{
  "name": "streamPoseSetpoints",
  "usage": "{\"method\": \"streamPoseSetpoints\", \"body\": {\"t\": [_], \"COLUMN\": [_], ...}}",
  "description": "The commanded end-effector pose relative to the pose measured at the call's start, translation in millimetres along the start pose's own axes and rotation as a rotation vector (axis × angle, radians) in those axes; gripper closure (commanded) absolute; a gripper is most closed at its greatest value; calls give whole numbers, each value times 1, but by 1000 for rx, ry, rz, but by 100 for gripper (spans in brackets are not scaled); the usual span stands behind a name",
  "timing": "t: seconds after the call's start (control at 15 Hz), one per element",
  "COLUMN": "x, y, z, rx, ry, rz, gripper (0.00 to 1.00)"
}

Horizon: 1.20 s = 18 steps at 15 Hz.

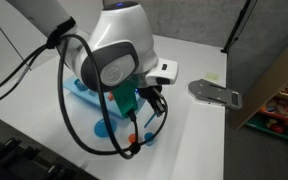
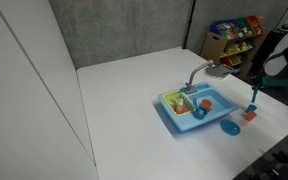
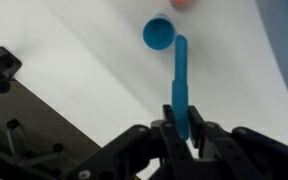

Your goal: Pick up the blue knife from the blue cup and put it in the orange mug

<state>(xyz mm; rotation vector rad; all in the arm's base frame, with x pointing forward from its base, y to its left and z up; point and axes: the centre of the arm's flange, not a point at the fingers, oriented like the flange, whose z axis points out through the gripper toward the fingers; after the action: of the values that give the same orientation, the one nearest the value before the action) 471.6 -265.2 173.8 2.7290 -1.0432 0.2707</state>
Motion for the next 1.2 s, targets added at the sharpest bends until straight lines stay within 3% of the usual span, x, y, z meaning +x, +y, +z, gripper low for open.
{"method": "streamPoseSetpoints", "body": {"t": [0.0, 0.6, 0.8, 0.87, 0.93, 1.13], "x": [-3, -11, -15, -10, -11, -12], "y": [-9, -91, -102, -103, -106, -104], "z": [-37, -92, -109, -86, -90, -85], "rx": [29, 105, 133, 119, 126, 121], "ry": [23, 76, 63, 80, 80, 74], "rz": [-6, -125, -157, -152, -156, -154], "gripper": [92, 93, 94, 94, 82, 82]}}
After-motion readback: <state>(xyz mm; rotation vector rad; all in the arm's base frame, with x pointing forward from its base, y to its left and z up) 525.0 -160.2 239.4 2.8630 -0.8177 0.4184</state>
